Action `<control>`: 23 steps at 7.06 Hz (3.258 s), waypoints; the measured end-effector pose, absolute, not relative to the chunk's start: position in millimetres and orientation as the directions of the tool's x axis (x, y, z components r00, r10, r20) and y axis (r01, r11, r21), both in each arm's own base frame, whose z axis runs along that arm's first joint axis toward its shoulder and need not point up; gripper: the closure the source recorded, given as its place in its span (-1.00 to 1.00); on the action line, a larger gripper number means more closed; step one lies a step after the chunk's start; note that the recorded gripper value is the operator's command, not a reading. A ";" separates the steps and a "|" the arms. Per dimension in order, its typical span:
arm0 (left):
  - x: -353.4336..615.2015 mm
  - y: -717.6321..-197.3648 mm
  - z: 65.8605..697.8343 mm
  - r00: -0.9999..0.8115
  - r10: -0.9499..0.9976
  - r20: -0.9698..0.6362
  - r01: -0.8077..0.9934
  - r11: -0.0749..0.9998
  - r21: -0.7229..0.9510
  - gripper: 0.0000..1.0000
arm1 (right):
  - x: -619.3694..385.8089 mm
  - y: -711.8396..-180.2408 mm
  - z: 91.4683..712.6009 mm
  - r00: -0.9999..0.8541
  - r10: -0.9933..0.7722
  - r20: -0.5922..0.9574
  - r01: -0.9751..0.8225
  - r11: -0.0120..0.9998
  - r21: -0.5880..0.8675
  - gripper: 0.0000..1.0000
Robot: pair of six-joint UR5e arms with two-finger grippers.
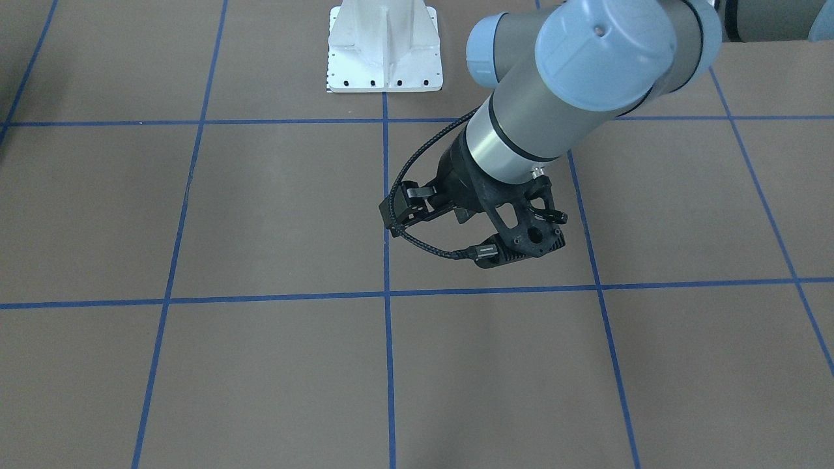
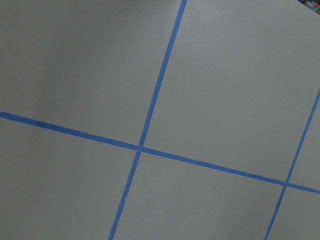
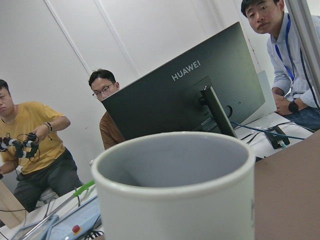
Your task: Left arm hands cup to right arm to dump lemon
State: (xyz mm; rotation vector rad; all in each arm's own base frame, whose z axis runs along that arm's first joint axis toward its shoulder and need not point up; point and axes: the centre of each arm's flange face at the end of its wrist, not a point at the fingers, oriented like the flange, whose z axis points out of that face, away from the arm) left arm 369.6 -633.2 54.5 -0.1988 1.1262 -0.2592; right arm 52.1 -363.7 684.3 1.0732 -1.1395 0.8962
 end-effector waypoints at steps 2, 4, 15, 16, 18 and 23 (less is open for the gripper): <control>367.4 -635.0 57.3 0.406 -0.307 -0.861 0.109 0.951 -0.288 -1.00 | 53.3 -352.6 684.2 0.112 -0.038 0.993 -0.958 0.261 0.118 1.00; 367.0 -635.4 57.9 0.407 -0.308 -0.860 0.110 0.951 -0.289 -1.00 | 55.2 -337.2 685.3 0.014 -0.107 0.994 -0.961 0.274 0.043 1.00; 365.1 -638.4 59.1 0.412 -0.308 -0.858 0.135 0.952 -0.276 -1.00 | 52.0 -326.0 702.7 -0.474 -0.024 0.880 -0.817 0.384 -0.430 1.00; 365.6 -638.4 59.0 0.413 -0.306 -0.858 0.138 0.952 -0.274 -1.00 | 52.3 -324.8 703.9 -0.509 -0.008 0.861 -0.796 0.385 -0.467 1.00; 366.1 -638.6 58.4 0.415 -0.302 -0.858 0.144 0.953 -0.266 -1.00 | 52.9 -325.9 703.6 -0.572 0.018 0.820 -0.753 0.384 -0.534 1.00; 366.5 -639.5 53.3 0.422 -0.285 -0.861 0.169 0.957 -0.234 -1.00 | 62.1 -310.4 709.9 -0.750 0.057 0.659 -0.589 0.398 -0.704 1.00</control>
